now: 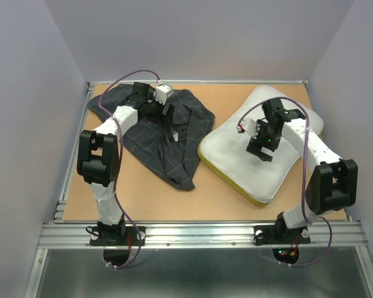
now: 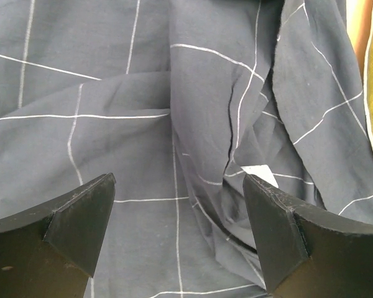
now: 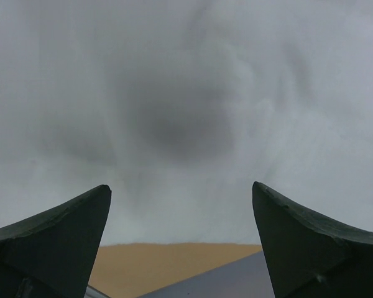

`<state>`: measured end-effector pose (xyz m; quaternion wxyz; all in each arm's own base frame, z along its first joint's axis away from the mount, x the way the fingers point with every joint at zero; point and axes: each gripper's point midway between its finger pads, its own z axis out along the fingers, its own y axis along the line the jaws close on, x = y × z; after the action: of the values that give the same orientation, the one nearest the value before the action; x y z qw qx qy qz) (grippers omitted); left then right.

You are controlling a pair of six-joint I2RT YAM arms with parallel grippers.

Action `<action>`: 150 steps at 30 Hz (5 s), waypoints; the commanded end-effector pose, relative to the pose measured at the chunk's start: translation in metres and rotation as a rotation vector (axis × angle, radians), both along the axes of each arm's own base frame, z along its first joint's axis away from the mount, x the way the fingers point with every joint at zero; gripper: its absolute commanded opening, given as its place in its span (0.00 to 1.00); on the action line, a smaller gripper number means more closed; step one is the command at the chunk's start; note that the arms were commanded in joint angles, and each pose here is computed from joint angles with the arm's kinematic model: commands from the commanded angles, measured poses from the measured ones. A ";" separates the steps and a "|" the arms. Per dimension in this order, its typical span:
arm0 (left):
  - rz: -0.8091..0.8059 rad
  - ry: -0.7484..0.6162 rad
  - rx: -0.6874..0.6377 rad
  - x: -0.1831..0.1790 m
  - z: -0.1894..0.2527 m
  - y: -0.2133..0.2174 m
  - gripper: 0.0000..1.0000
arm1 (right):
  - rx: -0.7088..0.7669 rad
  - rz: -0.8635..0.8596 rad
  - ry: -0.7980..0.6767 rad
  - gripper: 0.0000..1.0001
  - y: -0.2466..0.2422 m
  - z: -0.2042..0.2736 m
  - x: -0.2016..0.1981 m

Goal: Put the pillow into the pillowcase

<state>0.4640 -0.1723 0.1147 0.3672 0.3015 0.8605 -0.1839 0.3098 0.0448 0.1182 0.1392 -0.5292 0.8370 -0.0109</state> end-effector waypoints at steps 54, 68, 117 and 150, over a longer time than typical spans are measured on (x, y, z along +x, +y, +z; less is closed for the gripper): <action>-0.236 -0.085 -0.260 -0.057 0.117 -0.088 0.00 | 0.665 0.346 -0.031 0.01 0.107 0.084 -0.004; -0.323 -0.056 -0.194 -0.081 0.105 -0.096 0.00 | 0.596 0.146 -0.101 0.00 0.142 0.046 0.094; 0.195 0.149 -0.504 -0.072 0.021 -0.068 0.80 | 0.925 -0.555 -0.276 0.00 0.170 0.047 0.174; -0.302 0.058 -0.310 -0.175 0.060 -0.103 0.00 | 0.979 -1.000 -0.241 0.01 0.163 0.023 0.207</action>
<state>0.3422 -0.2504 0.1395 0.3662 0.2465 0.8343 -0.3303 0.4824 0.2020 0.1001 0.3718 -0.0388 0.8987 0.2295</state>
